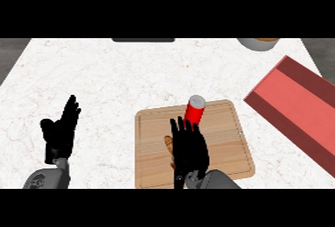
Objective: Pick the croissant from the cutting board and place it in the cardboard box
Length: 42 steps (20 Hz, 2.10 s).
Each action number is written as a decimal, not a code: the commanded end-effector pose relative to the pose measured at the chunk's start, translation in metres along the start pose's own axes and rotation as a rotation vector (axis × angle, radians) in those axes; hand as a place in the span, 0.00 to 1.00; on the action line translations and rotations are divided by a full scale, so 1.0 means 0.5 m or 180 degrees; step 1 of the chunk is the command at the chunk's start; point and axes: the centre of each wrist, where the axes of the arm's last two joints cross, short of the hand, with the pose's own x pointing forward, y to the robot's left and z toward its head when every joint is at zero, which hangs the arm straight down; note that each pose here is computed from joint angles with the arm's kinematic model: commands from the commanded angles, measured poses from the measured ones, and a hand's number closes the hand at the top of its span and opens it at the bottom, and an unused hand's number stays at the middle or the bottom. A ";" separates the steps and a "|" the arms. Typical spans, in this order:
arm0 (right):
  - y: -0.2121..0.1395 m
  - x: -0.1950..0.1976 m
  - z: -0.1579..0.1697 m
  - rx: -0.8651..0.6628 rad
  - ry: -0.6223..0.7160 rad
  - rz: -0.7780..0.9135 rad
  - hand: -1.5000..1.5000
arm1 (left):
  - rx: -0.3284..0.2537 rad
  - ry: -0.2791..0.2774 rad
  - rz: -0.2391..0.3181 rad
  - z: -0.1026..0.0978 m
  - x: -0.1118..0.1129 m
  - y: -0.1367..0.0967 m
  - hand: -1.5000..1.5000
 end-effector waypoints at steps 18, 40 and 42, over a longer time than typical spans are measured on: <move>0.034 0.010 -0.050 -0.0430 -0.0338 0.0116 1.00 | 0.0026 -0.0026 0.0021 0.007 0.006 -0.002 0.50; -0.124 -0.108 0.244 -0.1662 0.0606 -0.0435 1.00 | 0.0022 0.0013 0.0026 0.033 0.014 0.004 0.50; -0.184 -0.114 0.247 -0.1923 0.0593 -0.0534 1.00 | 0.0051 0.0021 0.0010 0.004 0.026 -0.011 0.50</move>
